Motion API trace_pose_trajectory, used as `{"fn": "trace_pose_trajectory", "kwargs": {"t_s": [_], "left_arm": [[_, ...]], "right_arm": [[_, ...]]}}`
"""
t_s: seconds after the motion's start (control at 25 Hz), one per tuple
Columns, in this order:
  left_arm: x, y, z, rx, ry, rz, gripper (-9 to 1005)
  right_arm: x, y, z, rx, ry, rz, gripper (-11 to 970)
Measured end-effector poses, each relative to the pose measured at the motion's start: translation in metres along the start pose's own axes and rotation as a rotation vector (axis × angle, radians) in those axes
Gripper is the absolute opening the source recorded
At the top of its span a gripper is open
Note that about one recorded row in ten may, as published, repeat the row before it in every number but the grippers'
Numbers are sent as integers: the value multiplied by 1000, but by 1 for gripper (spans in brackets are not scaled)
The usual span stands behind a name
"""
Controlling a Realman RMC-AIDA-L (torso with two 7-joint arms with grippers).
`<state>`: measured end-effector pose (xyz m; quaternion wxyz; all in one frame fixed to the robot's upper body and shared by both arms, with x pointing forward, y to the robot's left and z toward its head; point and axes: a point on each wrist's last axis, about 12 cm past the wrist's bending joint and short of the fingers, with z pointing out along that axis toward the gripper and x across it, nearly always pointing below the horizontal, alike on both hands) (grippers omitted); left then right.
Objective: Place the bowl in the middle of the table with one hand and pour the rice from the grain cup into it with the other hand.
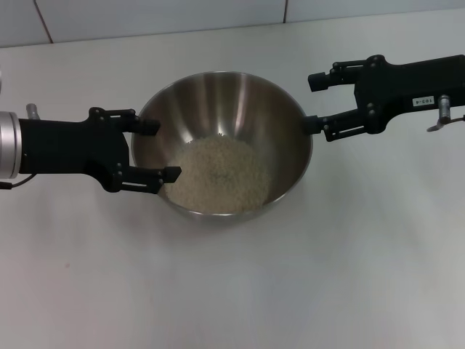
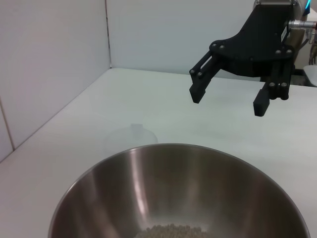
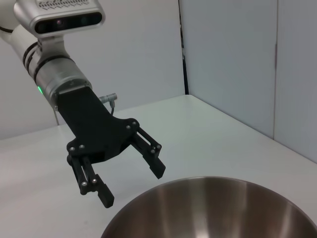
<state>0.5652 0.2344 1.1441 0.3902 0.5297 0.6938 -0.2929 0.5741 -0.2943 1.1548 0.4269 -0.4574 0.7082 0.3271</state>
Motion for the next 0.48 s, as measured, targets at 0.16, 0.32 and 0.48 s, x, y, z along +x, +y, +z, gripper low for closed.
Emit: {"fn": "trace_pose_trajectory", "kwargs": {"t_s": [0.16,0.32,0.48], "left_arm": [[0,0,0,1,0,-2,844],[1,0,0,1,0,-2,844],[1,0,0,1,-1,-2,844]], "right_arm": [[0,0,1,-1,-2,1,831],[0,0,2,-3,-5,2,831],[1,1,3,-4,-12,-2,830]]}}
